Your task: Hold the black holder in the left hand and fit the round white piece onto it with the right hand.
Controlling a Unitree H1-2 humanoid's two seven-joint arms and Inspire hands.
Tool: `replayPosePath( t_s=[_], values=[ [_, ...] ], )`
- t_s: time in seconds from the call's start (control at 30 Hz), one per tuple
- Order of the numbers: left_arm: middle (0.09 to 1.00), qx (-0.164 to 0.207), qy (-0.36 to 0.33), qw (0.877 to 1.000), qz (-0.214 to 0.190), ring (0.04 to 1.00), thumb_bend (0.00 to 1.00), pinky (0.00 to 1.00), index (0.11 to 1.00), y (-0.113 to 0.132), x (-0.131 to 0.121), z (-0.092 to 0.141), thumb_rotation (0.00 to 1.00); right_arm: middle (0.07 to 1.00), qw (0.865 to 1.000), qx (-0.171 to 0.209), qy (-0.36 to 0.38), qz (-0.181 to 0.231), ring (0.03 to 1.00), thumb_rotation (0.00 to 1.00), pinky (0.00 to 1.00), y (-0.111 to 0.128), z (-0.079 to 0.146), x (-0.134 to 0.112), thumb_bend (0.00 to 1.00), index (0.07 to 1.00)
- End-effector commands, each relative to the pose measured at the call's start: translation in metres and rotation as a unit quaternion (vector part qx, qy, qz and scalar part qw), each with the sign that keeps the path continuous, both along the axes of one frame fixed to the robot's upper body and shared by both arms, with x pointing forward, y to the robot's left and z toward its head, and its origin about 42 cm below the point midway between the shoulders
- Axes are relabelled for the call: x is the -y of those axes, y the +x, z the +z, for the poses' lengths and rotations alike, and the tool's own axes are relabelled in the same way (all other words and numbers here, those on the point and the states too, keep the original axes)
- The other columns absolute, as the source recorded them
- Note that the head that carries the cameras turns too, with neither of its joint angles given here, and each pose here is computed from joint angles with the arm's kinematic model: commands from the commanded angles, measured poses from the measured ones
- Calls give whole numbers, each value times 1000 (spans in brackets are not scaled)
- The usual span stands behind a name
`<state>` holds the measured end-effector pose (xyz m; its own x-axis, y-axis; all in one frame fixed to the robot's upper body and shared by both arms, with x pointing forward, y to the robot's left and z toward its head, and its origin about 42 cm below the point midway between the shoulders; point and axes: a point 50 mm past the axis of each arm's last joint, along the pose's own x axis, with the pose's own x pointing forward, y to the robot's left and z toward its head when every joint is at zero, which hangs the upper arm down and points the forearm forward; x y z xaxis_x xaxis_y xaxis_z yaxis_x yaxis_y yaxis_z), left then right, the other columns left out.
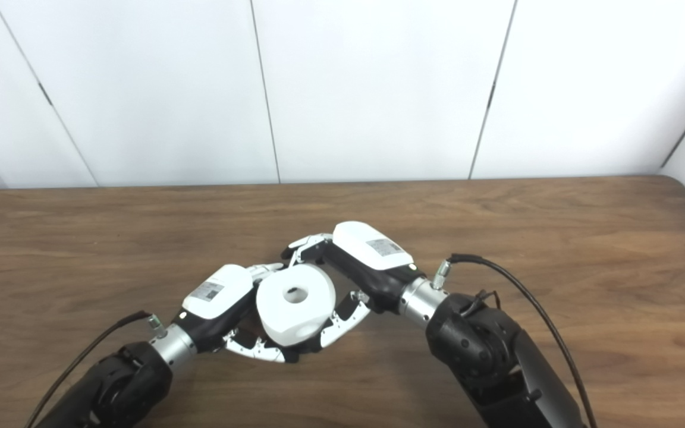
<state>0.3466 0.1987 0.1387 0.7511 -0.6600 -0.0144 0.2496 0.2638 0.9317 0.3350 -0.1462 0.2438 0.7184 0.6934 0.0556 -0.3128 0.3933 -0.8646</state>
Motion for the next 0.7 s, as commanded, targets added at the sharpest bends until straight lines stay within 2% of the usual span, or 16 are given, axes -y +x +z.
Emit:
replayPosePath(
  t_s=[0.0, 0.3, 0.67],
  values=[
    [837, -34, 46, 998, -9, 903, 525, 872, 483, -7, 5, -18, 57, 796, 999, 38, 0, 17, 838, 132, 696, 5, 15, -2, 524, 479],
    [840, -34, 47, 998, -8, 904, 525, 868, 483, -9, 3, -14, 58, 788, 999, 37, -21, 25, 822, 131, 690, 11, 4, 5, 523, 479],
    [842, -35, 52, 998, -9, 903, 525, 867, 483, -10, 3, -13, 58, 795, 999, 40, -24, 19, 839, 131, 684, 14, 8, 16, 524, 479]
  ],
)
